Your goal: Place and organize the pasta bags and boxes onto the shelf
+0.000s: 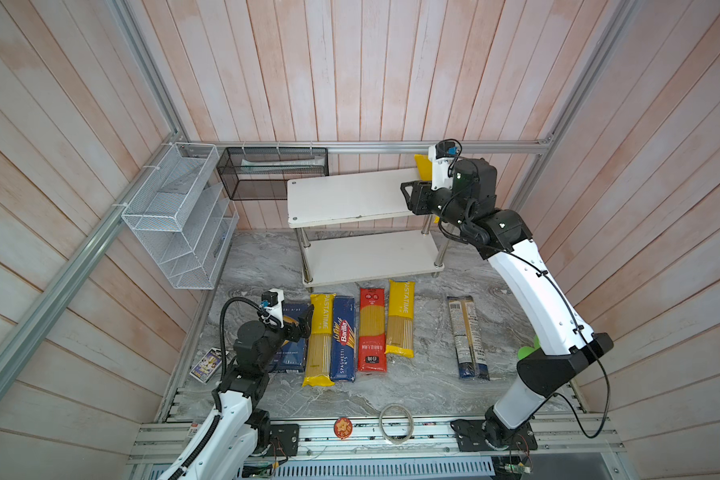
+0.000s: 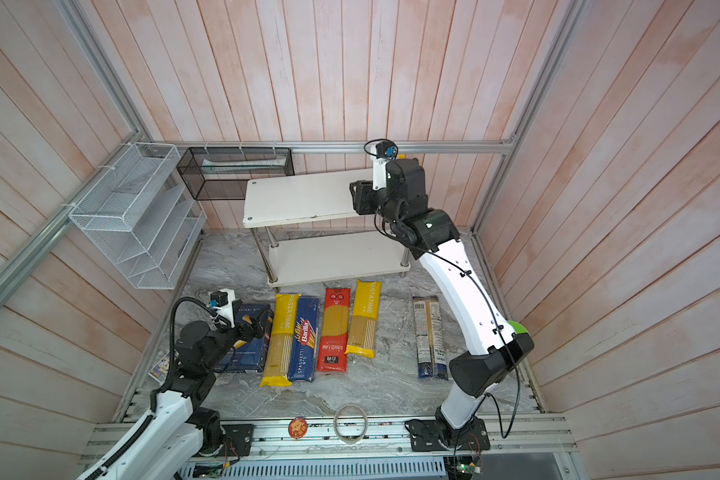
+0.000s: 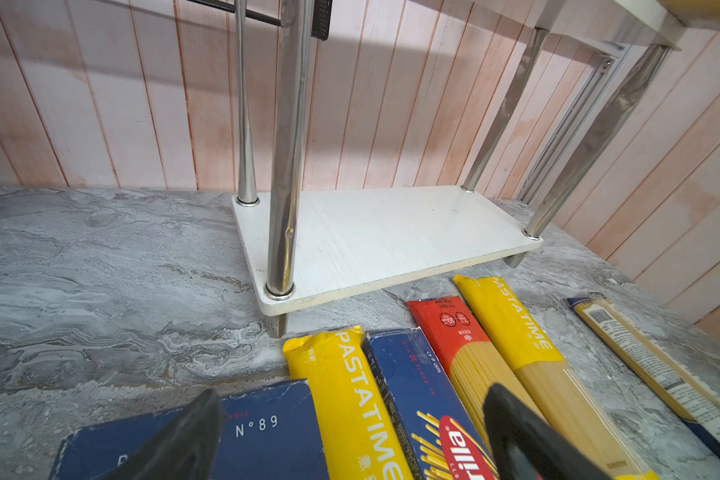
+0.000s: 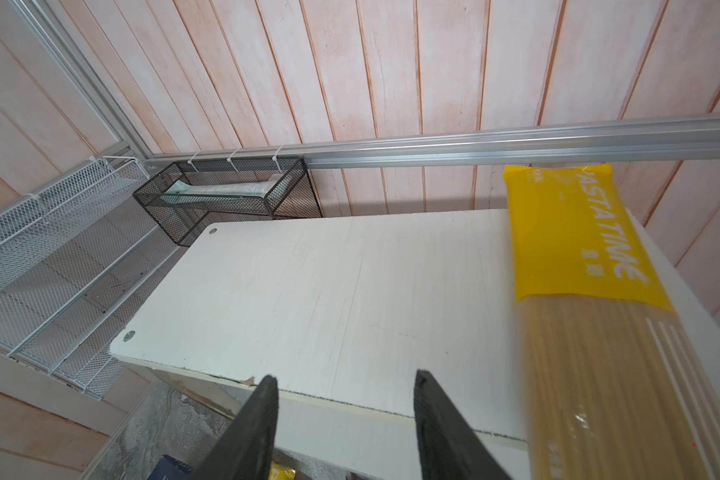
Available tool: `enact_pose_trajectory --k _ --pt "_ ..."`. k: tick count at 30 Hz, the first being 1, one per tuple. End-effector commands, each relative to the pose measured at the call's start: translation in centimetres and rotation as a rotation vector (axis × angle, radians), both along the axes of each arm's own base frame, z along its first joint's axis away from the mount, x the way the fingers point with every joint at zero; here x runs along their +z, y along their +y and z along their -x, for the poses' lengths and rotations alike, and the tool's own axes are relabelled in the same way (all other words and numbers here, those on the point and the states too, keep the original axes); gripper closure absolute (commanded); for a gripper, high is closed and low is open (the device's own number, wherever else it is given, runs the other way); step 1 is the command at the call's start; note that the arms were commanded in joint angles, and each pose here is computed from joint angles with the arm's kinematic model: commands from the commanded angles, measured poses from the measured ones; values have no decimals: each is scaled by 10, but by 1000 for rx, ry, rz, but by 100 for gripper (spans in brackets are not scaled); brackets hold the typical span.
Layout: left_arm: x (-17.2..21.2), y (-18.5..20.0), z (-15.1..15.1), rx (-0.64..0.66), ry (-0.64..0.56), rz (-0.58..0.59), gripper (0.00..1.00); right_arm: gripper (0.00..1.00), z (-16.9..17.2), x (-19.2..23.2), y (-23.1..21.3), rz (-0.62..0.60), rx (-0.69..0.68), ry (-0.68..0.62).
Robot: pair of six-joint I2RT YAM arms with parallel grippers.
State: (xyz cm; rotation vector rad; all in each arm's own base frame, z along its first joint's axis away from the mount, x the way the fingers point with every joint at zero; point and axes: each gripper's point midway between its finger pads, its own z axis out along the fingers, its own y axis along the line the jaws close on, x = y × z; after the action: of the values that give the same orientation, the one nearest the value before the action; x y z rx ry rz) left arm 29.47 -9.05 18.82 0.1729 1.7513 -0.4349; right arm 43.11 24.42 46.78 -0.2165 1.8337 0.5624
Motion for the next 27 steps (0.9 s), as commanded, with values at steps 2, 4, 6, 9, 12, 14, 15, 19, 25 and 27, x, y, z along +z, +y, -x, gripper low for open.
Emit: enact_pose_trajectory --k 2,4,6,9,12,14,15,19,25,27 --pt "-6 -3 4 -20 13 5 0 47 -5 -25 8 13 24 85" --pt "-6 -3 4 -19 14 4 0 48 -7 -33 7 24 20 103" --pt "-6 -3 4 -19 13 4 0 47 -8 -38 5 32 9 116" --pt "-6 -3 4 -19 13 4 0 47 -11 -48 -1 38 -2 141" --pt "-7 -4 4 -20 16 3 0 47 -15 -57 -7 29 -8 169" --pt "-6 -3 4 -19 14 4 0 47 -15 -59 -11 30 -16 173" --pt "-7 -4 4 -21 16 4 0 47 -15 -61 -12 31 -18 177" --pt "-6 -4 4 -21 14 3 0 47 -15 -67 -19 35 -30 192" --pt "-6 -3 3 -19 14 3 0 46 -15 -75 -33 23 -49 212" --pt "-7 -3 4 -20 15 3 0 46 -15 -76 -38 22 -61 212"
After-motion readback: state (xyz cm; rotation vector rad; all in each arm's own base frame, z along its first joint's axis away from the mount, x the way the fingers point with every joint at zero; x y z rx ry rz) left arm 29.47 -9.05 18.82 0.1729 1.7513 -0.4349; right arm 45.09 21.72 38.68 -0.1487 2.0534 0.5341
